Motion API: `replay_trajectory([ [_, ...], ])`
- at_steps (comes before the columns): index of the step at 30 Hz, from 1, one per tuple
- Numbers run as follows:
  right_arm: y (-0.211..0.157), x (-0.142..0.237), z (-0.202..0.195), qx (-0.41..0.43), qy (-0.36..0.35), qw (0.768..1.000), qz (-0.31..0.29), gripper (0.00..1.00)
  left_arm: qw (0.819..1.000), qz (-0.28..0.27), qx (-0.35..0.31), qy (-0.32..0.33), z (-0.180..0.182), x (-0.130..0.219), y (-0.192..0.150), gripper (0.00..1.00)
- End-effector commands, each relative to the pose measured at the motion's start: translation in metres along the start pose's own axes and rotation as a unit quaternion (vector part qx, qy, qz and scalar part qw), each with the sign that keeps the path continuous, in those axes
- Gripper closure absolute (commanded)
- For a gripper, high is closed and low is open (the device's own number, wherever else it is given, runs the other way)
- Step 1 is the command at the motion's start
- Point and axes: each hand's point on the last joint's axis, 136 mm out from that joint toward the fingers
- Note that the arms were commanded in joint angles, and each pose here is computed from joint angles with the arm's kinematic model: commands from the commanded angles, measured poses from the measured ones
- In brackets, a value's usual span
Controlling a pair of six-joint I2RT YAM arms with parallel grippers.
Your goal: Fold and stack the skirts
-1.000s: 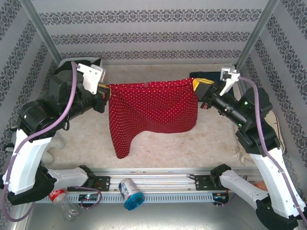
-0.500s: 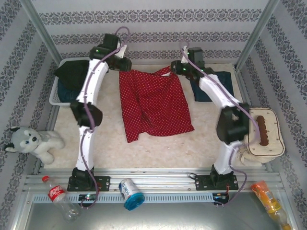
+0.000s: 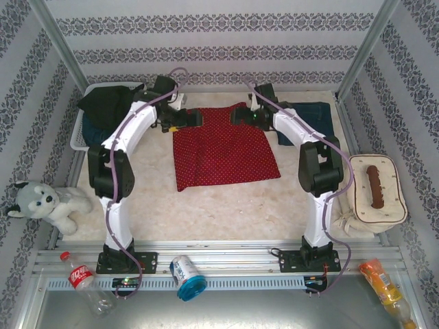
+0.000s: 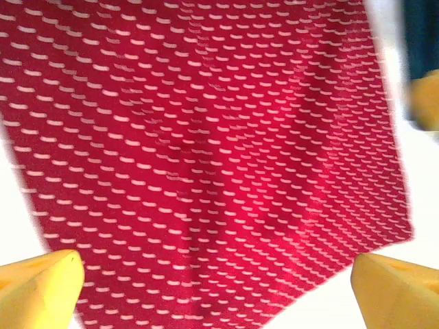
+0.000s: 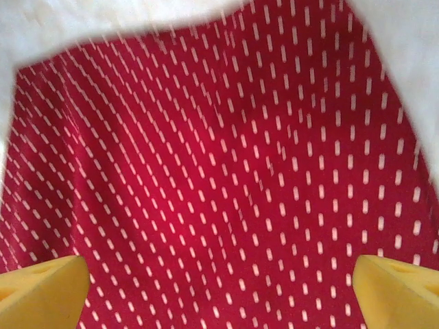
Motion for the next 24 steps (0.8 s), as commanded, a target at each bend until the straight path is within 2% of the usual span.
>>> replay_trajectory([
  [1,-0.057,0.002,-0.011,-0.037,0.002,0.996,0.081,0.02,0.995,0.023,0.061,-0.077,-0.018,-0.036,-0.020,0.00],
  [4,-0.092,0.003,-0.015,-0.052,0.014,0.991,0.125,0.02,0.992,0.047,0.083,-0.088,-0.011,-0.051,-0.041,0.00],
  [6,-0.117,0.005,-0.016,-0.070,0.022,0.985,0.154,0.02,0.991,0.059,0.099,-0.072,0.005,-0.064,-0.054,0.00],
  [10,-0.158,0.013,-0.018,-0.116,0.014,0.977,0.179,0.02,0.990,0.063,0.116,0.041,0.063,-0.083,-0.073,0.00],
  [13,-0.181,0.018,0.013,-0.173,0.067,0.967,0.172,0.02,0.987,0.048,0.111,0.104,0.101,-0.090,-0.064,0.00],
  [16,-0.202,0.019,0.070,-0.210,0.119,0.957,0.160,0.02,0.986,0.037,0.079,0.139,0.117,-0.100,-0.037,0.00],
  [18,-0.204,0.024,0.121,-0.202,0.164,0.955,0.143,0.02,0.990,0.041,0.054,0.126,0.104,-0.111,-0.014,0.00],
  [20,-0.193,0.035,0.155,-0.189,0.195,0.954,0.130,0.02,0.994,0.037,0.035,0.099,0.082,-0.120,0.008,0.00],
  [22,-0.172,0.049,0.163,-0.170,0.195,0.961,0.096,0.02,0.996,0.026,0.007,0.080,0.055,-0.123,0.027,0.00],
  [24,-0.148,0.064,0.143,-0.145,0.157,0.976,0.051,0.02,0.997,0.013,-0.021,0.076,0.029,-0.115,0.041,0.00],
])
Point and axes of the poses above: each hand's point on the last joint's axis, 136 mm out from that joint toward the fingers, its own x axis back along the fingers, its own z axis along the line the jaws close on, y = z × x, and after that the axes turned 8 degrees about x, right-handed
